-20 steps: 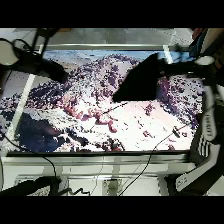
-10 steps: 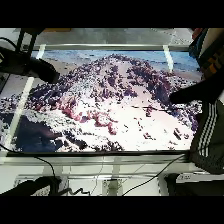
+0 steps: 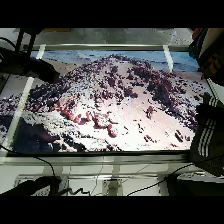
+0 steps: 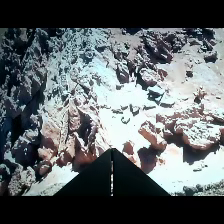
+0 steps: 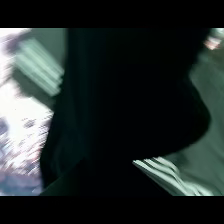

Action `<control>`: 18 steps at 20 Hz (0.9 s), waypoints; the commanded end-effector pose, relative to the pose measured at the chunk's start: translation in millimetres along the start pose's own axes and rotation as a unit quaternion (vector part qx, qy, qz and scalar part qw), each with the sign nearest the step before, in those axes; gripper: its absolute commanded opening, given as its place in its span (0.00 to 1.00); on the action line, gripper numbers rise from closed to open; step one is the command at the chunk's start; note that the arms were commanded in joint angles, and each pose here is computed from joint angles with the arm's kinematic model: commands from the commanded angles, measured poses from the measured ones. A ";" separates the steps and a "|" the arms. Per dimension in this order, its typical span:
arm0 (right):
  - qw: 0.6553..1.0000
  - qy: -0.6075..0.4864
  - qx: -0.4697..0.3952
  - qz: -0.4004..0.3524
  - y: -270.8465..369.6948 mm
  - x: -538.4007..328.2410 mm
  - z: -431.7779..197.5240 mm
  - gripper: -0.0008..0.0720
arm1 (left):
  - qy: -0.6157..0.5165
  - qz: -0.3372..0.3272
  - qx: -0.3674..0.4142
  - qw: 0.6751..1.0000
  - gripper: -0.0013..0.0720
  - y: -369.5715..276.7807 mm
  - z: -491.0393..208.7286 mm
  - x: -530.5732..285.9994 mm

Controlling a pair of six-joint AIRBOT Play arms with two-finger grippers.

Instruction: Fold the clothes and pants, and hang the long-sleeved shirts on hangers.

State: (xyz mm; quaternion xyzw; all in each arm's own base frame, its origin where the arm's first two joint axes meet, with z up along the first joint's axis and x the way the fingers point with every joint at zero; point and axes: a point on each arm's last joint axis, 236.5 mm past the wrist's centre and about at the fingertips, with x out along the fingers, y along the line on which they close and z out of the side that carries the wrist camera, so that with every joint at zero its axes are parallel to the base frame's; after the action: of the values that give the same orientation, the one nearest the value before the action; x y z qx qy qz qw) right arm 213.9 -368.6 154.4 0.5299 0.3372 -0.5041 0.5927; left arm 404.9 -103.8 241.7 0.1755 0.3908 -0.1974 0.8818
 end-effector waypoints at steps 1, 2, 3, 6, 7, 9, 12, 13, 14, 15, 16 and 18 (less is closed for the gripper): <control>0.980 0.015 0.156 -0.121 -64.1 -13.0 -13.4 0.12 | 0.000 0.000 -0.003 1.000 0.03 0.0 -0.4 -0.1; 0.979 0.012 0.162 -0.120 -66.1 -14.7 -11.4 0.30 | 0.001 -0.001 -0.003 1.000 0.03 -0.1 -0.7 -0.1; 0.979 0.010 0.164 -0.121 -67.8 -15.0 -10.3 0.65 | 0.002 -0.001 -0.003 1.000 0.03 -0.1 -1.3 -0.1; 0.980 0.011 0.158 -0.122 -68.6 -14.5 -9.7 0.97 | 0.002 -0.001 -0.003 1.000 0.03 -0.3 -1.2 -0.1; 0.980 0.011 0.158 -0.122 -68.5 -14.5 -9.7 0.97 | 0.002 -0.001 -0.003 1.000 0.03 -0.3 -1.1 -0.1; 0.983 0.014 0.139 -0.121 -68.0 -14.4 -10.1 0.95 | 0.002 -0.001 -0.003 1.000 0.03 -0.1 -1.1 -0.1; 0.992 0.013 0.063 -0.113 -64.9 -13.4 -5.2 0.95 | 0.002 -0.001 -0.003 1.000 0.03 -0.1 -1.1 -0.1; 0.994 0.013 0.027 -0.110 -63.8 -13.1 -3.3 0.92 | 0.002 -0.001 -0.002 1.000 0.03 -0.1 -1.1 -0.1; 0.994 0.014 -0.005 -0.108 -63.1 -12.9 -2.1 0.66 | 0.002 -0.001 -0.003 1.000 0.03 -0.1 -1.1 -0.1; 0.994 0.017 -0.028 -0.107 -63.0 -13.1 -2.3 0.32 | 0.002 -0.001 -0.002 1.000 0.03 -0.1 -1.1 -0.1; 0.993 0.021 -0.039 -0.105 -62.3 -13.0 -3.6 0.11 | 0.002 -0.001 -0.002 1.000 0.03 -0.1 -1.1 -0.1; 0.994 0.050 -0.061 -0.077 -46.0 -11.0 -19.9 0.03 | 0.002 -0.001 -0.002 1.000 0.03 -0.1 -1.1 -0.1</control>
State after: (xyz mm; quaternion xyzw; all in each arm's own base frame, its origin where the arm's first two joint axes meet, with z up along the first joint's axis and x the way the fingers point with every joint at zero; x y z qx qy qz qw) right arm 153.9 -354.0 147.3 0.5021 0.4058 -0.5499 0.5300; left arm 404.1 -103.7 241.0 0.1735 0.3933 -0.1970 0.8812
